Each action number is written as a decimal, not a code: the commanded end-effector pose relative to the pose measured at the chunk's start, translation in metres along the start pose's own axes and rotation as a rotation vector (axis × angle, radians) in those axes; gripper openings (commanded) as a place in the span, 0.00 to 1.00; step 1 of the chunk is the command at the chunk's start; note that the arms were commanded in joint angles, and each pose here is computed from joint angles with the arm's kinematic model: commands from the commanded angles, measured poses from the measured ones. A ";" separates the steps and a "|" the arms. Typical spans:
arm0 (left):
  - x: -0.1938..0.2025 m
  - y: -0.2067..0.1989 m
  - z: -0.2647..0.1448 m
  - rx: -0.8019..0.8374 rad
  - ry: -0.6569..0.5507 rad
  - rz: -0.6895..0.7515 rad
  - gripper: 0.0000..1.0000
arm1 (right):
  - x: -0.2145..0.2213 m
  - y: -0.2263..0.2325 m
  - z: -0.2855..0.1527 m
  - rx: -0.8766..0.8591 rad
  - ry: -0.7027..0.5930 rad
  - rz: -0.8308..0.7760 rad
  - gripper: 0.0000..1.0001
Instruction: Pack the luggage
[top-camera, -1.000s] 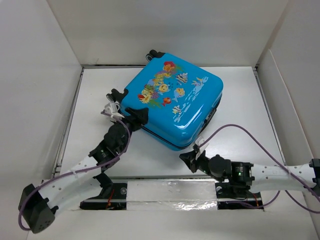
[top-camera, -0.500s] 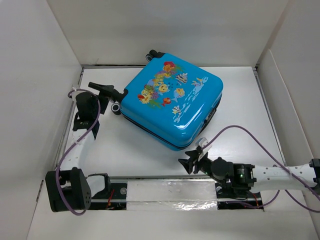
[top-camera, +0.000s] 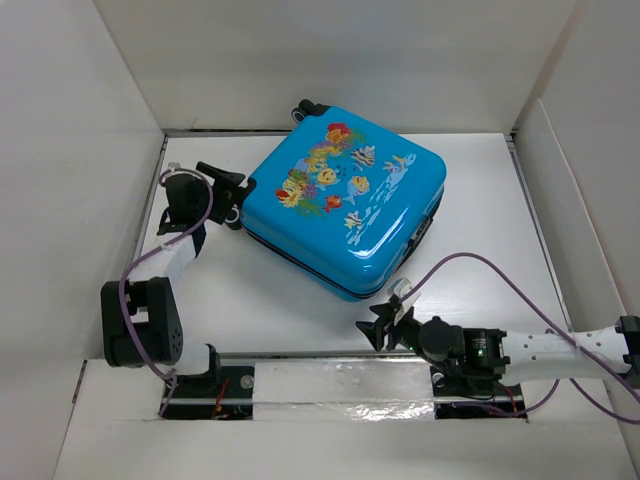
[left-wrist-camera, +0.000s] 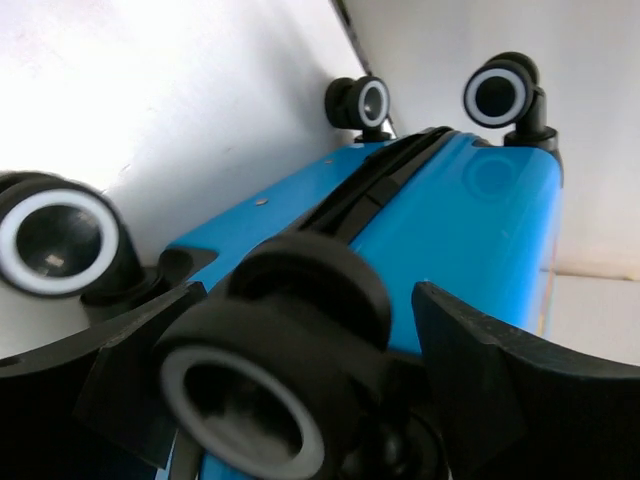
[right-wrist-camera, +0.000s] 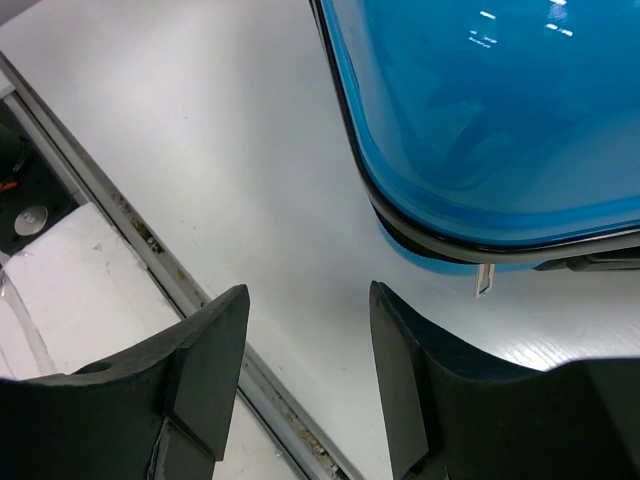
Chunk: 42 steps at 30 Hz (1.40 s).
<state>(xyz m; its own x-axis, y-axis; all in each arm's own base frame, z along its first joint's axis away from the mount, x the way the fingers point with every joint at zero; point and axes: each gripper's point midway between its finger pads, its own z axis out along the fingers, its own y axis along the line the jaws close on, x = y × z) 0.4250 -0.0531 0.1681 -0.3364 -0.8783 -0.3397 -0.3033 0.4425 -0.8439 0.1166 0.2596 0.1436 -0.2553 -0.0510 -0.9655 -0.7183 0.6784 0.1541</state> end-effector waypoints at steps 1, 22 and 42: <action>-0.018 -0.053 -0.003 0.208 -0.045 0.006 0.80 | -0.024 0.011 0.002 -0.023 -0.066 0.044 0.58; -0.053 -0.170 -0.067 0.442 -0.100 0.100 0.06 | -0.052 0.011 -0.015 -0.025 -0.065 0.028 0.91; -0.034 -0.073 0.012 0.168 -0.026 0.127 0.10 | -0.027 -0.053 -0.026 0.249 -0.046 0.063 0.23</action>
<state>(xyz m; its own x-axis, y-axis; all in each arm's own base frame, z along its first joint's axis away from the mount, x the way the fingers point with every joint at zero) 0.4595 -0.0523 0.1981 -0.3433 -0.8834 -0.3189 -0.2775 0.4198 -0.8642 0.1336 0.2134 0.1594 -0.2883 -0.0043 -0.9575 -0.5653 0.8079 0.1666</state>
